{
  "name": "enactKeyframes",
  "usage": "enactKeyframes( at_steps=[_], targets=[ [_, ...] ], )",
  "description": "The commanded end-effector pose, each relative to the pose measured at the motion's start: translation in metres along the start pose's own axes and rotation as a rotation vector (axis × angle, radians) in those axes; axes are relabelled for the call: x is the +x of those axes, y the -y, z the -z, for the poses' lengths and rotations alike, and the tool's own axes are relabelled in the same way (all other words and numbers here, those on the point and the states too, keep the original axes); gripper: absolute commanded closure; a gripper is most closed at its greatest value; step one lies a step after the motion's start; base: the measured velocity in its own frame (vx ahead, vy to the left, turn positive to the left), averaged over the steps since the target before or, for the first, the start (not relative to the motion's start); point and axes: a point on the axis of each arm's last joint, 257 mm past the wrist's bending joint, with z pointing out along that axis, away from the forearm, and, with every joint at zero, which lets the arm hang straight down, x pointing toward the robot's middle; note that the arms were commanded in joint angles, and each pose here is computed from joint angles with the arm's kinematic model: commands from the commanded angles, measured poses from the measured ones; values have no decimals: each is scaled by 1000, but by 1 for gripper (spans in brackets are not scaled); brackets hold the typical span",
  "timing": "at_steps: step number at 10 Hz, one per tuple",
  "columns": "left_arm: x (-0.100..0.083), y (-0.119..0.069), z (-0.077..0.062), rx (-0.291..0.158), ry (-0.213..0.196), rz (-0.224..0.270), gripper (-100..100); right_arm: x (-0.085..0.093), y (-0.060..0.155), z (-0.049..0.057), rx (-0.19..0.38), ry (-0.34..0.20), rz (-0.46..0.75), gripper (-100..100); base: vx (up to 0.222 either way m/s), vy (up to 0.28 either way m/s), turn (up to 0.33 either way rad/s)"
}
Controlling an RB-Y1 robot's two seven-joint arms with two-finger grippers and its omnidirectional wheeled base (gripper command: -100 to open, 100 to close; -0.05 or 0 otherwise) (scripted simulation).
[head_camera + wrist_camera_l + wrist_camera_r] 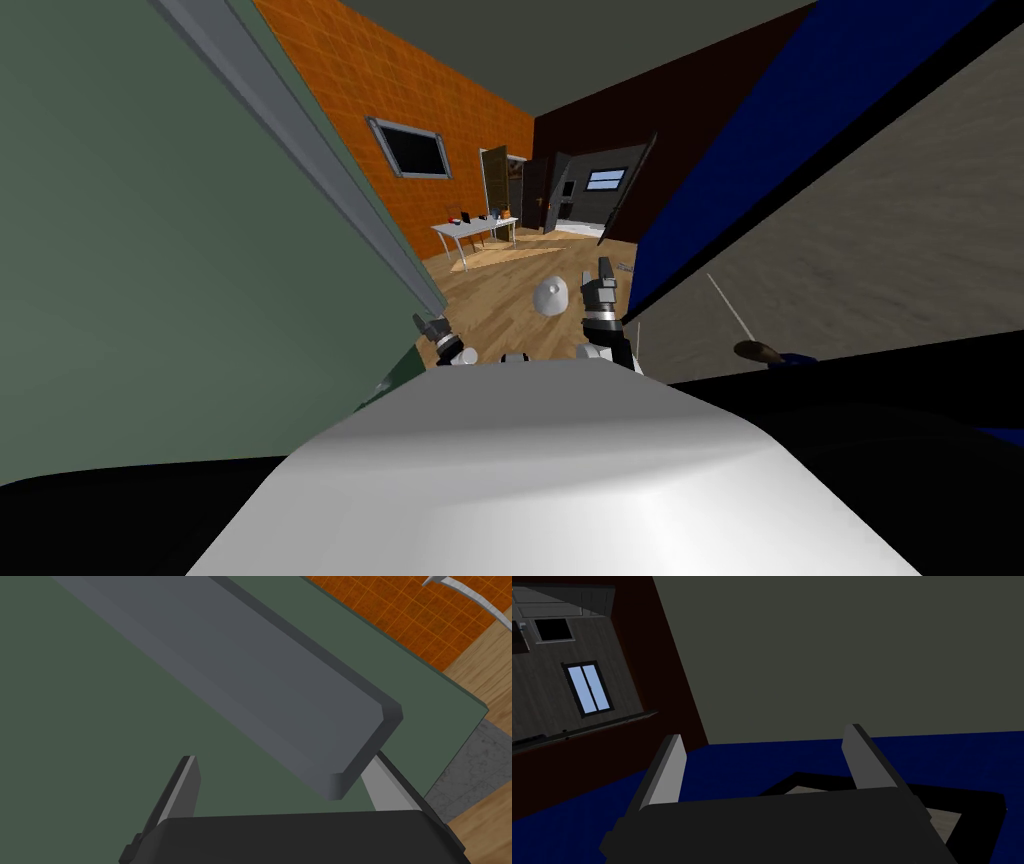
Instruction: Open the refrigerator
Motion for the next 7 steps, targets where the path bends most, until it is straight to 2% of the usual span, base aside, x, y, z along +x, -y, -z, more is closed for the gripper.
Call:
enactKeyframes(
  at_steps=[1,2,3,4,5,6,7],
  targets=[
    [11,19,-8,40,-5,10,-100,0,0,0,0,0,0,0,3,-10,31],
    [11,19,-8,40,-5,10,-100,0,0,0,0,0,0,0,14,-1,18],
    [-24,30,-1,45,72,-47,-100,0,0,0,0,0,0,0,-23,48,-383],
    [-26,38,-3,58,86,-47,-100,0,0,0,0,0,0,0,-65,63,-459],
    [-20,48,-8,81,81,-41,-100,0,0,0,0,0,0,0,-56,41,-273],
    [-20,48,-8,81,81,-41,-100,0,0,0,0,0,0,0,-25,11,-46],
    [-55,61,2,85,157,-99,-100,0,0,0,0,0,0,0,-50,35,-366]
  ],
)
